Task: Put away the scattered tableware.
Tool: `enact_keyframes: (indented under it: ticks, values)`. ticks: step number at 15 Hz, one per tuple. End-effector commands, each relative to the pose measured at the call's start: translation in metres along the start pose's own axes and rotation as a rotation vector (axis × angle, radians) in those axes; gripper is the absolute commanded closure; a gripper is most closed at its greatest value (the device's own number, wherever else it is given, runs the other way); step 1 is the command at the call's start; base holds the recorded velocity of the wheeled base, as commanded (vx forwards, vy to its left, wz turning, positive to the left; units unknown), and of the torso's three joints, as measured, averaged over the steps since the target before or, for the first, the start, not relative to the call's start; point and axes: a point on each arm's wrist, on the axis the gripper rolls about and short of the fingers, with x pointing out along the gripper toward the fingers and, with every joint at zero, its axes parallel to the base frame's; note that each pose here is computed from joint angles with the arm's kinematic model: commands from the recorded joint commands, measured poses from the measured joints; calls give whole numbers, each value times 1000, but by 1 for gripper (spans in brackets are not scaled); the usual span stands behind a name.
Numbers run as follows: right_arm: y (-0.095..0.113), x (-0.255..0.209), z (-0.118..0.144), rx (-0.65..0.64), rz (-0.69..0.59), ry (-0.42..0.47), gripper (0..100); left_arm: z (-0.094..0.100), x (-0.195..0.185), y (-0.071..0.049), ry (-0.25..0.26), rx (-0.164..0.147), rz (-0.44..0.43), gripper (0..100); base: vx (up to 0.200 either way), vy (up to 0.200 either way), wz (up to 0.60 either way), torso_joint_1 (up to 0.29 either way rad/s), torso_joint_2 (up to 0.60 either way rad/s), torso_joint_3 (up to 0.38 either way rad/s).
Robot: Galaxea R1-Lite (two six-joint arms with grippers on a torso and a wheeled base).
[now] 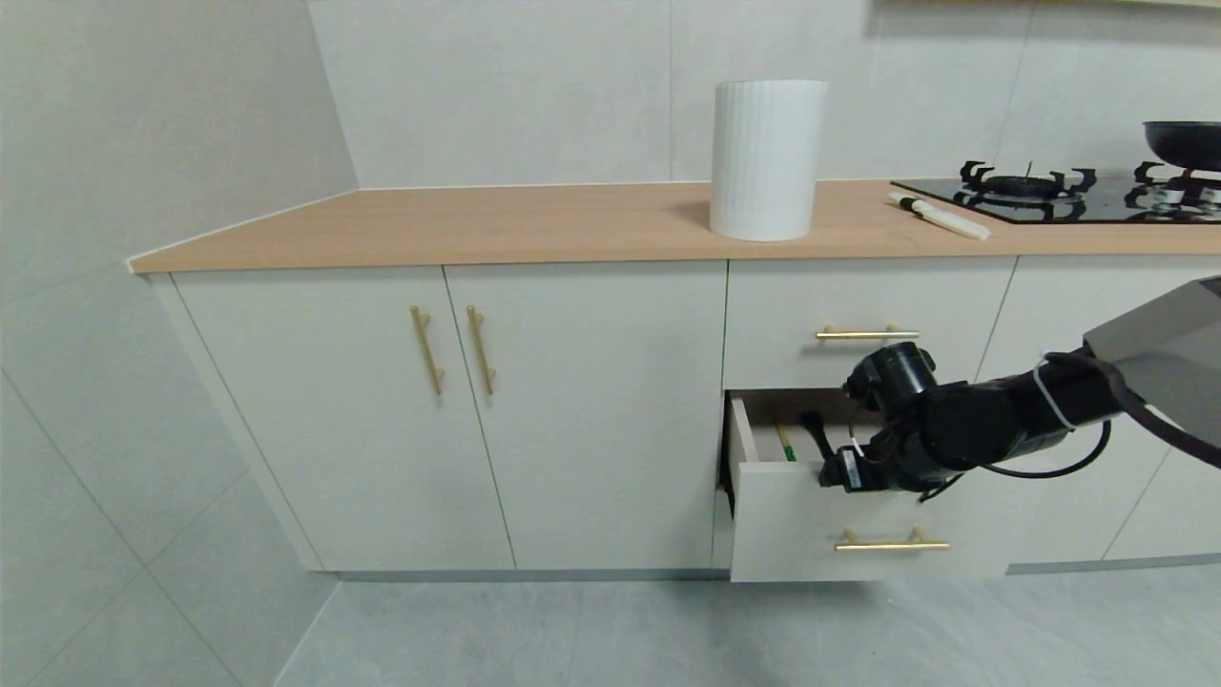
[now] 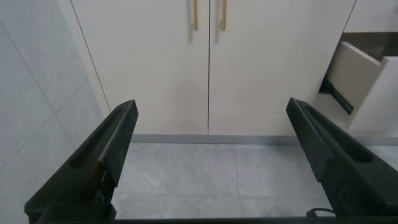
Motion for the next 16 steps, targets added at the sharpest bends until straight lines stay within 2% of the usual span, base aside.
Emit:
enact_keyframes:
  ticks: [1,7,16]
  values:
    - [-5,29,6,9,-18,7,0,0,0,0,0,0,1,0,0,0,0,0,0,0]
    - [-10,61,12,33,-29,-4,0,0,0,0,0,0,1,0,0,0,0,0,0,0]
    - [-29,93,27,114,-38,-199,0,0,0,0,0,0,1,0,0,0,0,0,0,0]
